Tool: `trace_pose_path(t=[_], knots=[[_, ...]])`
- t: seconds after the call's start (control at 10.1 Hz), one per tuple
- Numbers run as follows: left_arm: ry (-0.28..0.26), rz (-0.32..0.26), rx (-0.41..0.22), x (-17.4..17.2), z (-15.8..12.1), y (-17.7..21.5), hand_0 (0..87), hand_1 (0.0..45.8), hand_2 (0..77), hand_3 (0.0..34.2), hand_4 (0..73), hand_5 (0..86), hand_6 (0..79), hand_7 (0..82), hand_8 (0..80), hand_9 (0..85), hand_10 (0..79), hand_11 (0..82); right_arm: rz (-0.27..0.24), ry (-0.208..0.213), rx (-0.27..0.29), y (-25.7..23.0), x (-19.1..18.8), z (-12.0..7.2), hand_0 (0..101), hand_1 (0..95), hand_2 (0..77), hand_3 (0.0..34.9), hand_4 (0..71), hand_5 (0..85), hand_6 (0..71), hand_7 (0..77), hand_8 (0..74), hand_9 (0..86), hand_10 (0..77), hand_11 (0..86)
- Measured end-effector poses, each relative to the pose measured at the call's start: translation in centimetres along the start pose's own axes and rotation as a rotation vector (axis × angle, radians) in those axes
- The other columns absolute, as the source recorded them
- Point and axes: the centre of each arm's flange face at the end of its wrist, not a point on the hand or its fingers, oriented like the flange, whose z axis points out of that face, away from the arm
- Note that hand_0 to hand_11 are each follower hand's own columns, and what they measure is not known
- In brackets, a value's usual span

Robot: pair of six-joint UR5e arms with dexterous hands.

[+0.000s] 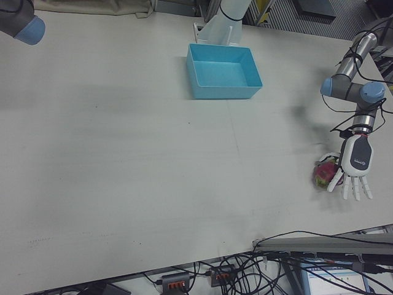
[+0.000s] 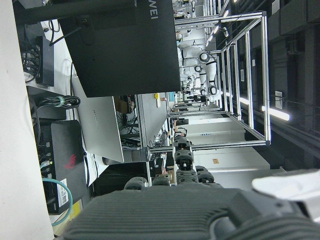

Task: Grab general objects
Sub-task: 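Close the left hand's fingers around the dragon fruit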

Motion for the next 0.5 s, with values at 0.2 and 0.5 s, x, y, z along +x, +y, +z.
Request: trace_pose_path(t=[0.2, 0.5], knots=[[0.001, 0.002, 0.000, 0.17, 0.11, -0.01, 54.2, 0.0, 30.5, 26.3, 0.0, 2.2, 0.0, 1.1, 1.1, 1.1, 0.5, 1.1, 0.000, 0.000, 0.000, 0.00, 0.00, 0.00, 0, 5.4, 1.6, 0.0, 0.0, 0.5, 0.0, 0.0, 0.0, 0.5, 0.0, 0.5], [0.002, 0.008, 0.001, 0.31, 0.19, -0.03, 54.0, 0.0, 30.5, 16.6, 10.9, 14.2, 0.0, 1.1, 1.1, 1.1, 1.1, 1.1, 0.000, 0.000, 0.000, -0.02, -0.03, -0.02, 0, 5.4, 1.6, 0.0, 0.0, 0.5, 0.0, 0.0, 0.0, 0.5, 0.0, 0.5]])
